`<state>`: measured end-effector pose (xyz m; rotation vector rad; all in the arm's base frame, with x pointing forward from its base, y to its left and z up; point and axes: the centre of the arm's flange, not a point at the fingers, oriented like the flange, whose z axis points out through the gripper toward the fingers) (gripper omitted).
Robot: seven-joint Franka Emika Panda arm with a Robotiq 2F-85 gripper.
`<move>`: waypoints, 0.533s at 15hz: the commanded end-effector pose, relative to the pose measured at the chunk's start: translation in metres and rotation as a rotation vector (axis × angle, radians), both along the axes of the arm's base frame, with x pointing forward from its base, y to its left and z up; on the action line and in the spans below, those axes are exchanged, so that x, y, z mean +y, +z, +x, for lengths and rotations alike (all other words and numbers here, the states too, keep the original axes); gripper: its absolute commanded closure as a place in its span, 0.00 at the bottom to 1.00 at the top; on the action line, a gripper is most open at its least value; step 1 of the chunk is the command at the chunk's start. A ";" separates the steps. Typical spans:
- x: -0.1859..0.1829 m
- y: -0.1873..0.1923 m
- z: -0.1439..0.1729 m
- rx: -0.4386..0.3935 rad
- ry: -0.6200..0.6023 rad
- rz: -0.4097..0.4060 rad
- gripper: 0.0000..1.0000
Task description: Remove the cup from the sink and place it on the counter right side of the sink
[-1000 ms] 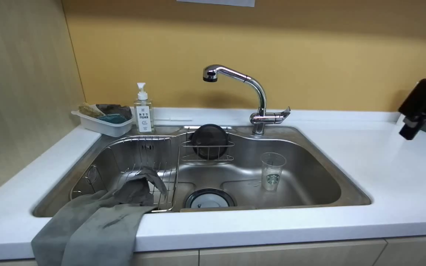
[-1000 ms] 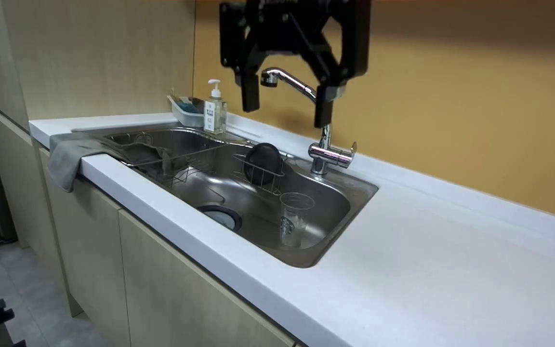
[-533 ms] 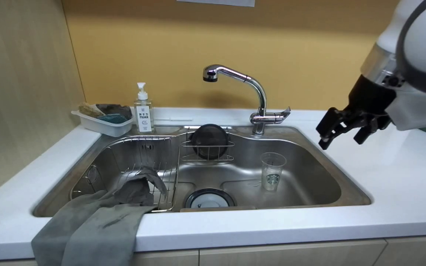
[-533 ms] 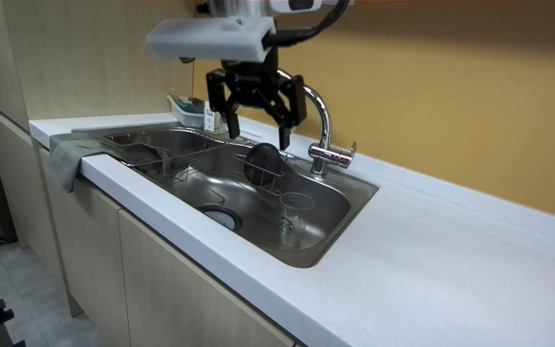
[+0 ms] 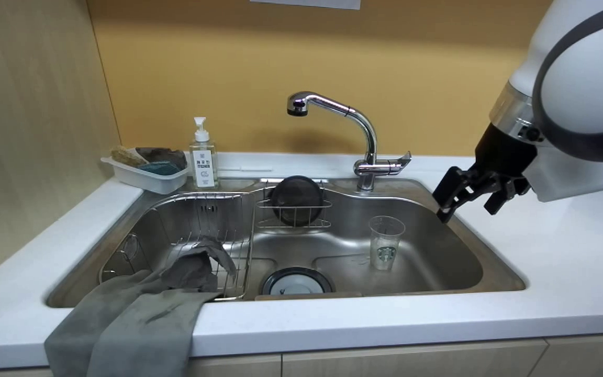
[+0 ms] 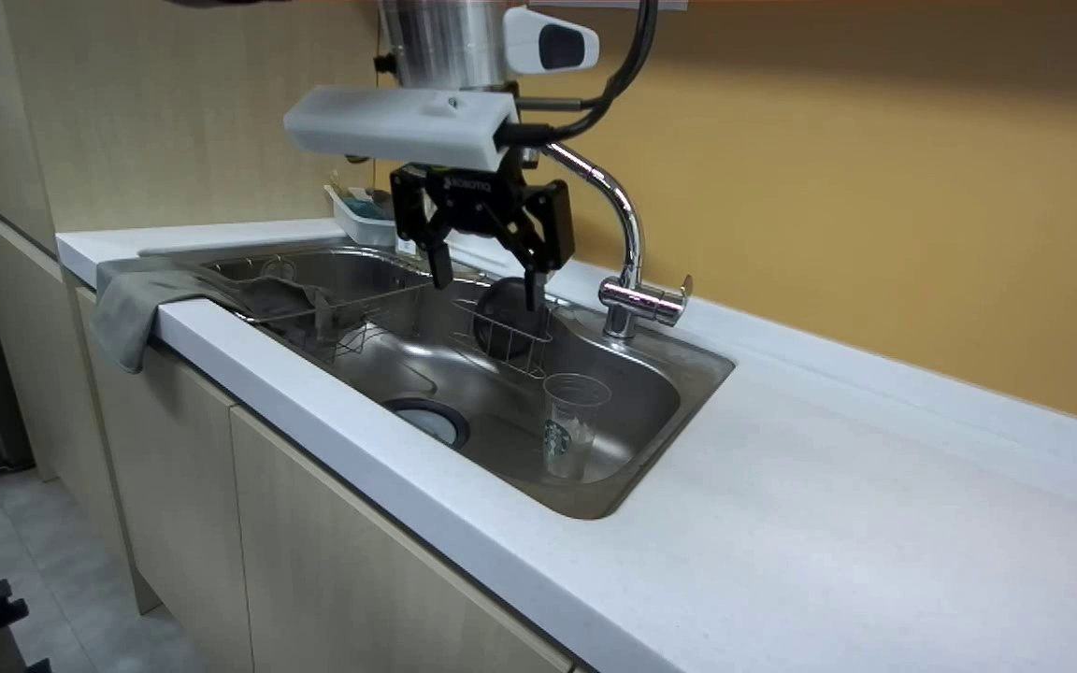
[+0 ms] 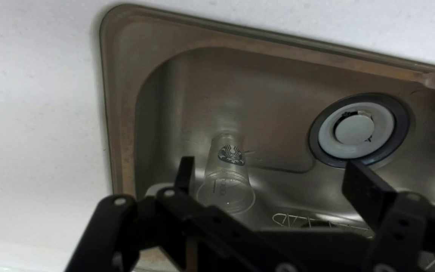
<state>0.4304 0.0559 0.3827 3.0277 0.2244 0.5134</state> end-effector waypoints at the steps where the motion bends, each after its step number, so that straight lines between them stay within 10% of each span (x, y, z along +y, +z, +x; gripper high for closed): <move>1: 0.011 -0.014 0.025 0.057 0.006 0.004 0.00; 8: 0.047 -0.073 0.090 0.101 0.044 -0.063 0.00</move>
